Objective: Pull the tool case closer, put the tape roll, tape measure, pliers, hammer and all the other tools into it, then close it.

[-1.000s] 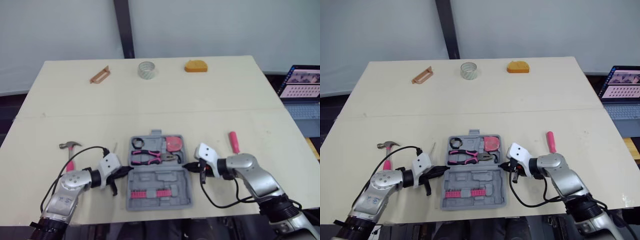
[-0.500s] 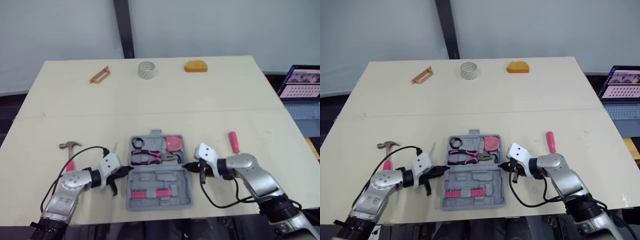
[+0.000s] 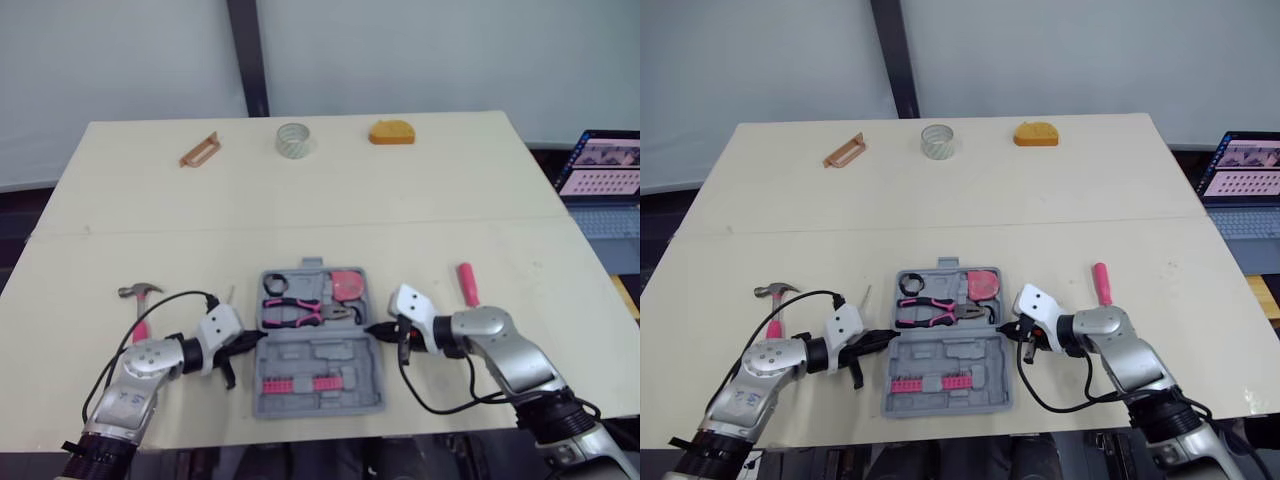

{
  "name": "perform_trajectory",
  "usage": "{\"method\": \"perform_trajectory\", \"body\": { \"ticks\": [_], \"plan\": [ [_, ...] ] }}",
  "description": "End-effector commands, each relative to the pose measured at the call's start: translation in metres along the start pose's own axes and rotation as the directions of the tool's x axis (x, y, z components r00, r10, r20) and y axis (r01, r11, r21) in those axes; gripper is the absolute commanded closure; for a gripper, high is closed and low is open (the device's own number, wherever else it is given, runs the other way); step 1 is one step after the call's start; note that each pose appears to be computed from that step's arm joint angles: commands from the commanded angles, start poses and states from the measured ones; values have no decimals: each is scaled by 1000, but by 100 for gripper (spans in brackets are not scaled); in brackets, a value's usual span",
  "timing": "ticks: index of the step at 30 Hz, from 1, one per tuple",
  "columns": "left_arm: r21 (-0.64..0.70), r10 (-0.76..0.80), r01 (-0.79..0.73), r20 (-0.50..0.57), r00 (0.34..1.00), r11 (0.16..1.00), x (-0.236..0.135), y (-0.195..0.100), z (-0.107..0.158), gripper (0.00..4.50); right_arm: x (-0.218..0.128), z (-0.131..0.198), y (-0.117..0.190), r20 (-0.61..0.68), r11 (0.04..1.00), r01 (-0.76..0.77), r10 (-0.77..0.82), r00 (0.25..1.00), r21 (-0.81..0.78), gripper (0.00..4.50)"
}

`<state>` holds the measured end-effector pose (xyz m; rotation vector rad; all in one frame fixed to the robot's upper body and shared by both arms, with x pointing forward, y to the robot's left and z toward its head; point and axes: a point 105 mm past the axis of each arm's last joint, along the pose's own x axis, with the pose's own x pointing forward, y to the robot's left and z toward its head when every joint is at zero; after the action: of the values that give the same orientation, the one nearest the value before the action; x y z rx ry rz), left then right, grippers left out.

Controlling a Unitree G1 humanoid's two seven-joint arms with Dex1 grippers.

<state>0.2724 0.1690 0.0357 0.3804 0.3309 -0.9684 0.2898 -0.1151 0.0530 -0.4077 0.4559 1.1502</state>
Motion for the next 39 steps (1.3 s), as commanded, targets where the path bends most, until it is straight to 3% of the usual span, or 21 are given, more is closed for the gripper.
{"method": "perform_trajectory", "body": {
  "ticks": [1, 39],
  "plan": [
    [63, -33, 28, 75, 997, 998, 7, -5, 20, 448, 5, 15, 7, 56, 998, -31, 33, 998, -48, 450],
    [52, 24, -25, 21, 999, 998, -13, 11, 8, 448, -16, -6, -11, 10, 999, 37, -36, 999, -11, 450]
  ]
}}
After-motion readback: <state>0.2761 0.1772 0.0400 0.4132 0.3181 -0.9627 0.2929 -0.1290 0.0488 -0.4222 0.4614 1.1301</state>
